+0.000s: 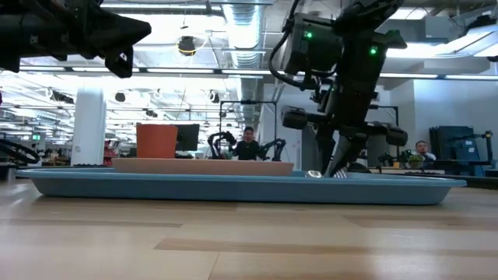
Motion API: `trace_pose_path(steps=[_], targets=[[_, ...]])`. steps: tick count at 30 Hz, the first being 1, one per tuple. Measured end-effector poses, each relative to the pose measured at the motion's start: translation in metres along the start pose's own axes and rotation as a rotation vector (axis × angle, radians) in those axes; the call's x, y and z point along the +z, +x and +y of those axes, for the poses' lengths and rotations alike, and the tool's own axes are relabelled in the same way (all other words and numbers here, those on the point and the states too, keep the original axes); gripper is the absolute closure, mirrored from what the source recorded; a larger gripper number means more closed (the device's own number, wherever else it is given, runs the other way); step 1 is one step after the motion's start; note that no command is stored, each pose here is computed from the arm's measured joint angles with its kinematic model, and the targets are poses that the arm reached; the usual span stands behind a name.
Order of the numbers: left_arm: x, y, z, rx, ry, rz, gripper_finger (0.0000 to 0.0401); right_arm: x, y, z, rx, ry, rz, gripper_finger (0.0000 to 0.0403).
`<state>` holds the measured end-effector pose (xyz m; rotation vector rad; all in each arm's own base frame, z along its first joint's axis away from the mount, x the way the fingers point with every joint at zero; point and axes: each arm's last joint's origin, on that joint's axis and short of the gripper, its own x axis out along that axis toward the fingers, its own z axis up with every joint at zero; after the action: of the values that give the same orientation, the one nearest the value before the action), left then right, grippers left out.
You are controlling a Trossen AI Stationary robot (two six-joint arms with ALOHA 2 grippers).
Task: Pick and place plate/cup/fork/spoon on tray
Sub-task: Put the orange spoon on the blue serving tray, then adjust the orange plate
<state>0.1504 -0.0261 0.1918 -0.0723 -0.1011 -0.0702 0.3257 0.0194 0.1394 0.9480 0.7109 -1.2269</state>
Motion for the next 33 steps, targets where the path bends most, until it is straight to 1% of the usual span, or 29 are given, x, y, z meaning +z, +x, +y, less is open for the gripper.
trace_pose_path(steps=[3, 7, 11, 15, 17, 19, 23, 26, 33], targets=[[0.0, 0.0, 0.0, 0.009, 0.0, 0.003, 0.0401, 0.003, -0.004, 0.002, -0.018, -0.021, -0.011, 0.0321], [-0.001, 0.0, 0.0, 0.011, 0.001, 0.006, 0.0401, 0.007, -0.012, 0.01, 0.009, -0.062, -0.012, 0.0321], [-0.001, 0.0, 0.0, 0.011, 0.001, 0.006, 0.0401, 0.014, -0.026, 0.031, 0.105, -0.139, -0.032, 0.0324], [-0.001, 0.0, 0.0, 0.011, 0.003, 0.007, 0.0401, 0.02, -0.039, 0.056, 0.255, -0.229, -0.075, 0.0341], [-0.001, 0.0, 0.0, 0.011, 0.004, 0.007, 0.0401, 0.02, -0.037, 0.065, 0.3, -0.269, -0.091, 0.0354], [-0.001, 0.0, 0.0, 0.011, 0.004, 0.007, 0.0401, 0.018, -0.028, 0.07, 0.322, -0.311, -0.071, 0.0368], [-0.001, 0.0, 0.0, 0.011, 0.003, 0.006, 0.0401, 0.011, -0.007, 0.075, 0.285, -0.382, -0.004, 0.0389], [-0.001, 0.0, 0.0, 0.011, 0.002, 0.005, 0.0401, 0.007, 0.004, 0.077, 0.249, -0.4, 0.028, 0.0391], [0.0, 0.0, 0.0, 0.013, 0.001, 0.002, 0.0401, 0.005, 0.006, 0.072, 0.193, -0.383, 0.066, 0.0383]])
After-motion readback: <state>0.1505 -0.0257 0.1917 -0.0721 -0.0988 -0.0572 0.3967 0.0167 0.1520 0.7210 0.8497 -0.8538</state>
